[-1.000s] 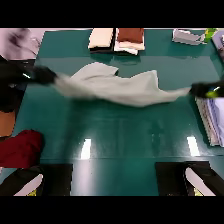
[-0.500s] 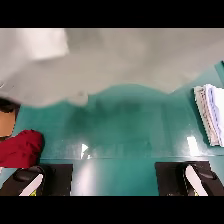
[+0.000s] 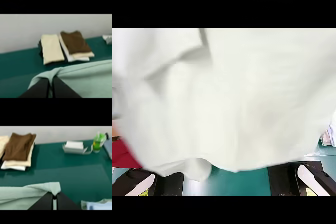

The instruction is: Fold the shirts.

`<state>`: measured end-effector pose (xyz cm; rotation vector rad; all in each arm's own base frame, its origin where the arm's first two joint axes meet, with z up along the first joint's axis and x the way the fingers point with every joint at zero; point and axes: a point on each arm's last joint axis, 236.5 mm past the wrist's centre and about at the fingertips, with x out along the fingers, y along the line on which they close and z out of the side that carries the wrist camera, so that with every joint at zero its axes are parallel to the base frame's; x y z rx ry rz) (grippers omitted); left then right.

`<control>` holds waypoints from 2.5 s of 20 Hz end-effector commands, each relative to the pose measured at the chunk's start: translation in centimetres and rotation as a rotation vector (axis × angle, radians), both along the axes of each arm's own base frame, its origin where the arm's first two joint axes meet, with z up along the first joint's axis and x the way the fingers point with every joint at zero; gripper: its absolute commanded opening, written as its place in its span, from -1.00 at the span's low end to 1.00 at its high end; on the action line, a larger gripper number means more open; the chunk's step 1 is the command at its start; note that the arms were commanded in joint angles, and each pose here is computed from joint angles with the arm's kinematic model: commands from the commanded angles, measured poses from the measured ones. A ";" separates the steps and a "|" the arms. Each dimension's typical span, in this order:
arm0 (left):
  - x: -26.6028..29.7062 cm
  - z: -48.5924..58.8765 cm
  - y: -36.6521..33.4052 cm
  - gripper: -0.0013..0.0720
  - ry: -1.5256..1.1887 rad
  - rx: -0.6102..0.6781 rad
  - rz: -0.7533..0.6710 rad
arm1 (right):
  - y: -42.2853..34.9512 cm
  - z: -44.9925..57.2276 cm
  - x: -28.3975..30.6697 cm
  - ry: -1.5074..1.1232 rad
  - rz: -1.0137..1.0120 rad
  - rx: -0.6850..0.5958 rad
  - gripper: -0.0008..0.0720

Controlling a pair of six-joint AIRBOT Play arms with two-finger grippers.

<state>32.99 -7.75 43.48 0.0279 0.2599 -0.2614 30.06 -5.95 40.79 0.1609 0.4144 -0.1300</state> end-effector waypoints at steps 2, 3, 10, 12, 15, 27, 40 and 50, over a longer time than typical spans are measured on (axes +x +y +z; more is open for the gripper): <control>8.8 -20.2 -1.2 -0.89 0.521 0.092 0.006 | -0.1 -16.5 7.0 0.415 0.096 0.159 -0.93; 10.1 -24.8 -1.6 -0.89 0.618 0.101 0.003 | 0.6 -21.0 8.2 0.510 0.127 0.187 -0.93; 15.6 -42.4 -2.5 -0.89 0.869 0.131 0.010 | 4.5 -39.7 14.3 0.795 0.158 0.307 -0.93; 17.0 -42.2 -2.6 -0.89 0.816 0.120 0.017 | 5.2 -39.7 16.2 0.781 0.176 0.295 -0.93; 16.8 -40.5 -0.9 -0.89 0.836 0.112 0.041 | 5.7 -36.1 18.0 0.718 0.209 0.258 -0.93; 5.1 -47.7 1.0 -0.89 1.304 0.061 -0.016 | 3.9 -40.7 8.0 0.896 0.153 0.149 -0.93; 4.5 -42.3 1.7 0.20 1.133 0.030 0.059 | 6.1 -41.2 4.9 0.976 0.203 0.229 -0.10; -9.2 -45.1 1.9 0.20 1.187 -0.061 0.137 | 4.4 -46.6 -12.6 1.242 0.067 0.310 0.36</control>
